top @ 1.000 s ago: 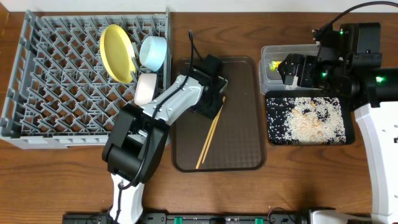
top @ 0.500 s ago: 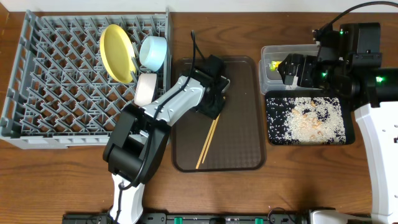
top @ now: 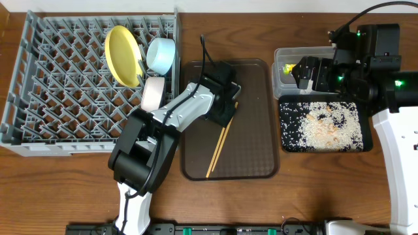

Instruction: Sort waste into correct bins and load items into the dishwasher

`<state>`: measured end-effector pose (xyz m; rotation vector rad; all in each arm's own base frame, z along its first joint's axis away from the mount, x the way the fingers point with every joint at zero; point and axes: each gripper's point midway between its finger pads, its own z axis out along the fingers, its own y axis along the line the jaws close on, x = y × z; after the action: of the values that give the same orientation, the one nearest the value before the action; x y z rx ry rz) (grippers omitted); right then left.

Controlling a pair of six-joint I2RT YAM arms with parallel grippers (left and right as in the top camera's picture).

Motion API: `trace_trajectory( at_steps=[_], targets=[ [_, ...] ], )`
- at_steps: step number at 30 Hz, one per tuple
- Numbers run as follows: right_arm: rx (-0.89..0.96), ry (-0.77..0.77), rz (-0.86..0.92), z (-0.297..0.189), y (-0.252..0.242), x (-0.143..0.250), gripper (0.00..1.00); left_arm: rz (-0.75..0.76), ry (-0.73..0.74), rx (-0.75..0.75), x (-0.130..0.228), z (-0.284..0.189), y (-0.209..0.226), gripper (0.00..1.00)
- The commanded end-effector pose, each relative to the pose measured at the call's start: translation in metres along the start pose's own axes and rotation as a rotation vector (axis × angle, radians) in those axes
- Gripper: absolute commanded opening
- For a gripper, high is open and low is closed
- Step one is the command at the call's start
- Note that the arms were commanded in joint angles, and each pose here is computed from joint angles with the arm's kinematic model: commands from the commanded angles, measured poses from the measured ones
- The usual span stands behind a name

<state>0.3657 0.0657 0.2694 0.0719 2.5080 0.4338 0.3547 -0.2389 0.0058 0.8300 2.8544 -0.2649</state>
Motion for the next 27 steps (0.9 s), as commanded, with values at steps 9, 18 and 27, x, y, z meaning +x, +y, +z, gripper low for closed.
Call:
trace_trajectory(
  at_steps=[9, 18, 27],
  targets=[
    [0.009, -0.003, 0.019, -0.001, -0.004, -0.001, 0.99, -0.027, 0.049, 0.006, 0.028, 0.029, -0.003, 0.53],
    [0.009, -0.003, 0.019, -0.001, -0.004, -0.001, 0.99, -0.03, 0.042, 0.005, 0.026, 0.029, -0.003, 0.2],
    [0.009, -0.003, 0.019, -0.001, -0.004, -0.001, 0.99, -0.029, 0.032, 0.005, 0.023, 0.029, -0.003, 0.08]
  ],
)
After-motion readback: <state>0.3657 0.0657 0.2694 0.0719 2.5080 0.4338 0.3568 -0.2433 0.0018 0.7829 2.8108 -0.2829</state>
